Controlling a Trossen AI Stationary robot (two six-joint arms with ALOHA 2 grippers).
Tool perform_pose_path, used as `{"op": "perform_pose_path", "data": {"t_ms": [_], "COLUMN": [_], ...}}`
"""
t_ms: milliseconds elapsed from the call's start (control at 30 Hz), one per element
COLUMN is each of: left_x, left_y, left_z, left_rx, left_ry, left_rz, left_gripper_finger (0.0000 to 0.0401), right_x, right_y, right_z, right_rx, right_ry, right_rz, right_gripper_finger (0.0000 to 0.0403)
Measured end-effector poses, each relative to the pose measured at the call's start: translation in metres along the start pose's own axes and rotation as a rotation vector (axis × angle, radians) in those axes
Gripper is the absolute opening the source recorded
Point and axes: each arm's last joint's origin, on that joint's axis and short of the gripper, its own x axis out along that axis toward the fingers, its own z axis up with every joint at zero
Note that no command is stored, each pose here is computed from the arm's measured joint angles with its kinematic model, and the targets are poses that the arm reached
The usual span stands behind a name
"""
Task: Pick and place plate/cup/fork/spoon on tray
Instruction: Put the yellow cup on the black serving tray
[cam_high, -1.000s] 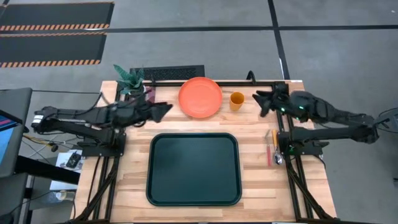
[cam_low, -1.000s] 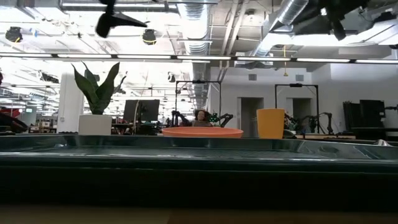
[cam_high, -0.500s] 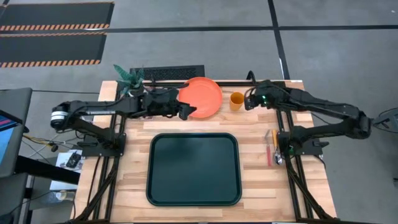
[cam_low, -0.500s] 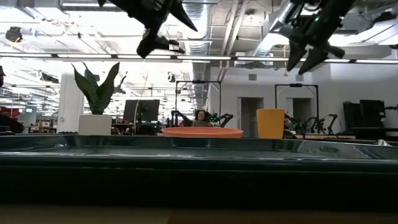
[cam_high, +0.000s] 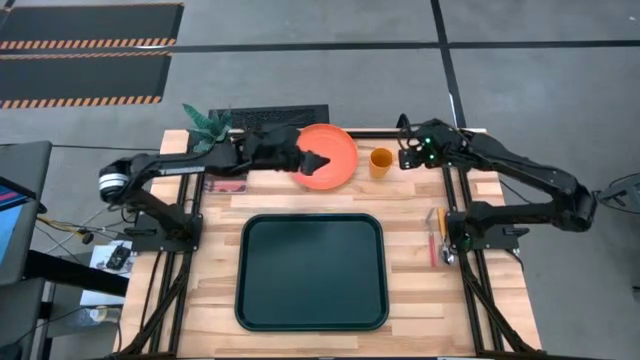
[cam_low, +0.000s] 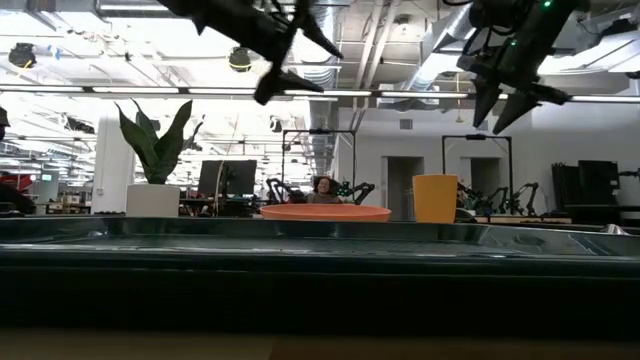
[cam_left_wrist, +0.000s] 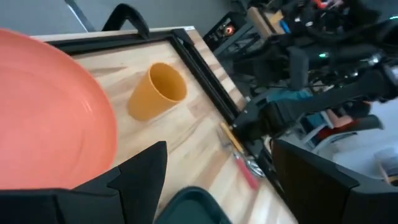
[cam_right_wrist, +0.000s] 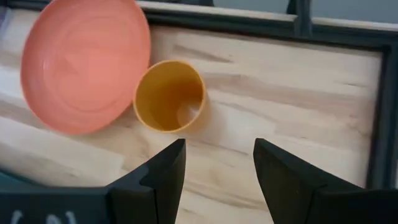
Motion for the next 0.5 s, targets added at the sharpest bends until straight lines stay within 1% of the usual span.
{"op": "perform_pose_path", "data": {"t_ms": [167,333,400,500], "left_x": [0.040,0.083,0.098,0.119], "left_y": [-0.003,0.000,-0.002,0.000], "left_z": [0.017,0.026,0.030,0.032], "left_rx": [0.022,0.026,0.023,0.024], "left_ry": [0.033,0.119,0.129,0.148], "left_rz": [-0.011,0.053,0.063,0.110], "left_gripper_finger": [0.0277,0.0277,0.0277,0.0277], "right_x": [-0.006,-0.014,-0.017,-0.026], "right_y": [-0.008,-0.013,-0.015,-0.020], "right_z": [-0.003,-0.007,-0.009,-0.012], "right_rx": [0.004,0.007,0.028,0.056], "right_ry": [0.022,0.031,0.030,0.028], "right_rz": [-0.028,-0.035,-0.035,-0.019], "right_gripper_finger": [0.0214,0.0214,0.0214,0.0214]}}
